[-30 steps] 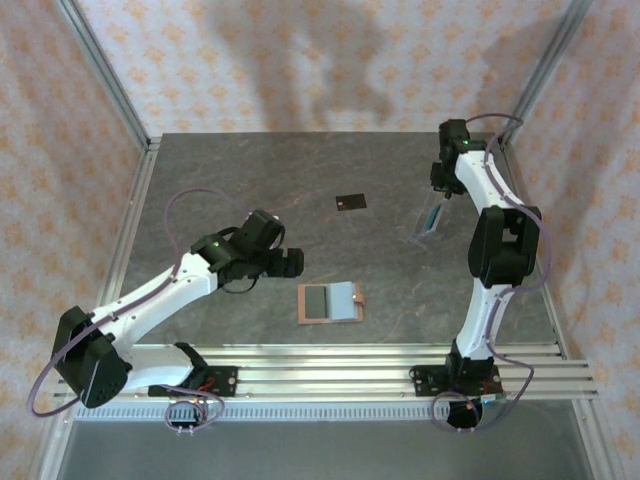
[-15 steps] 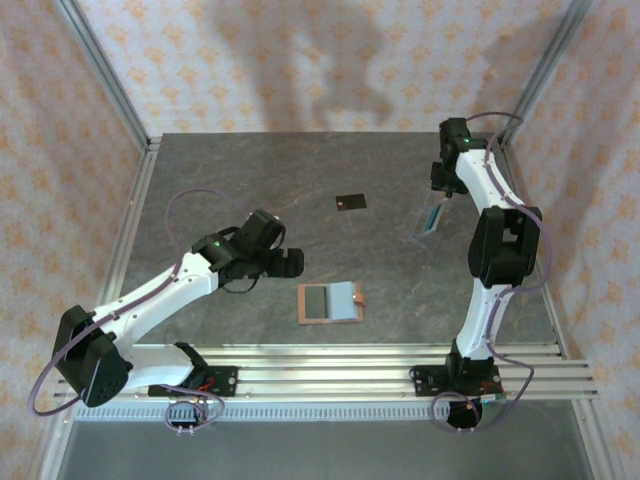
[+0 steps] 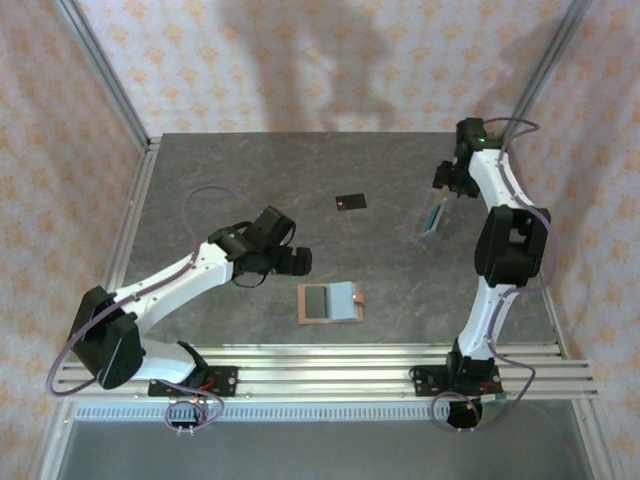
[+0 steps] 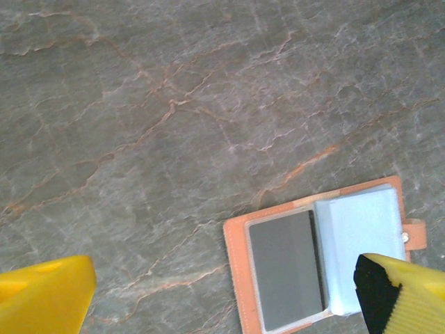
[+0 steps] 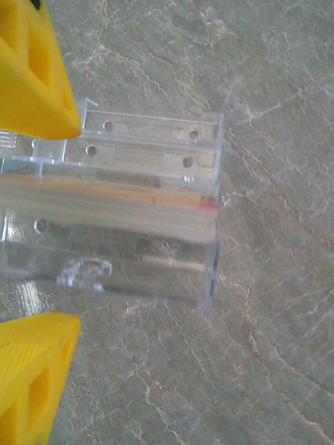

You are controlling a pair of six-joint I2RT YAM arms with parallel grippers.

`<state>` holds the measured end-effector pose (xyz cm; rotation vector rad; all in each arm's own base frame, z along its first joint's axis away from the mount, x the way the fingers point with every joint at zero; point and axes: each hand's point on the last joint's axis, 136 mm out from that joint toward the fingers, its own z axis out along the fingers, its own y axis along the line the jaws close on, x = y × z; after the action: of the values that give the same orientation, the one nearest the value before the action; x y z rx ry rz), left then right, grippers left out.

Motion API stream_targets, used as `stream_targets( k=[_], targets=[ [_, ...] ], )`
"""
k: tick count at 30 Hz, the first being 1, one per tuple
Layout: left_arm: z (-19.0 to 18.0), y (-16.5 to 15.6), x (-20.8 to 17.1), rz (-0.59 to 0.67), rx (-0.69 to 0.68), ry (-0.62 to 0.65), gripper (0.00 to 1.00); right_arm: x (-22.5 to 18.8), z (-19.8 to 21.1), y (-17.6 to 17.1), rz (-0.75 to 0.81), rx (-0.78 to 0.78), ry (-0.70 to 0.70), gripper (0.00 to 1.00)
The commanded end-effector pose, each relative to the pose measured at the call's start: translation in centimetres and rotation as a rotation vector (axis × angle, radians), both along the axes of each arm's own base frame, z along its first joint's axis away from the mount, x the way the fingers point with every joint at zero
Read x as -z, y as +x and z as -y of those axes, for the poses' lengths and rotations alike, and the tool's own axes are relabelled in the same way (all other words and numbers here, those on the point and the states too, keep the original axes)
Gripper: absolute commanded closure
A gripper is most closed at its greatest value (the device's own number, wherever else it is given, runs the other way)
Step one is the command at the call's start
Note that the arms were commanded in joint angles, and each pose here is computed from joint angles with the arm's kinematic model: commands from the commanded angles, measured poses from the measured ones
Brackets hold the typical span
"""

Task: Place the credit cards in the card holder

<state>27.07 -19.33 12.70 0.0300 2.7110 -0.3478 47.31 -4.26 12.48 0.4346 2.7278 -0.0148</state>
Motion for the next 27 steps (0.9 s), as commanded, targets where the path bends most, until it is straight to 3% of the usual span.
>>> stream_targets(
  k=[1, 6, 7, 9, 10, 17, 23, 27],
  targets=[
    [1.1, 1.6, -1.8, 0.047, 0.031, -0.031, 0.03, -0.5, -0.4, 0.5, 0.033, 0.002, 0.092, 0.37],
    [1.2, 1.8, -1.6, 0.045, 0.039, -0.019, 0.02, -0.2, -1.2, 0.8, 0.045, -0.051, 0.136, 0.34],
    [1.2, 1.8, -1.5, 0.042, 0.041, -0.020, 0.03, 0.0, -1.2, 0.7, 0.034, -0.058, 0.134, 0.31],
    [1.3, 1.6, -1.3, 0.033, 0.042, -0.020, 0.03, 0.6, -1.5, 0.7, 0.018, -0.098, 0.142, 0.12],
    [1.2, 1.5, -1.2, 0.031, 0.042, -0.019, 0.03, 0.9, -1.6, 0.8, 0.014, -0.110, 0.146, 0.10],
    [0.7, 1.3, -1.5, 0.036, 0.039, -0.003, 0.03, 2.5, -0.4, 0.5, -0.040, -0.088, 0.081, 0.11],
    [0.6, 1.3, -1.7, 0.044, 0.032, -0.004, 0.03, 2.9, -4.7, 1.3, 0.016, -0.248, 0.286, 0.17],
    [0.7, 1.3, -1.8, 0.040, 0.028, -0.012, 0.03, 2.8, -7.7, 0.9, 0.018, -0.374, 0.344, 0.19]
  ],
)
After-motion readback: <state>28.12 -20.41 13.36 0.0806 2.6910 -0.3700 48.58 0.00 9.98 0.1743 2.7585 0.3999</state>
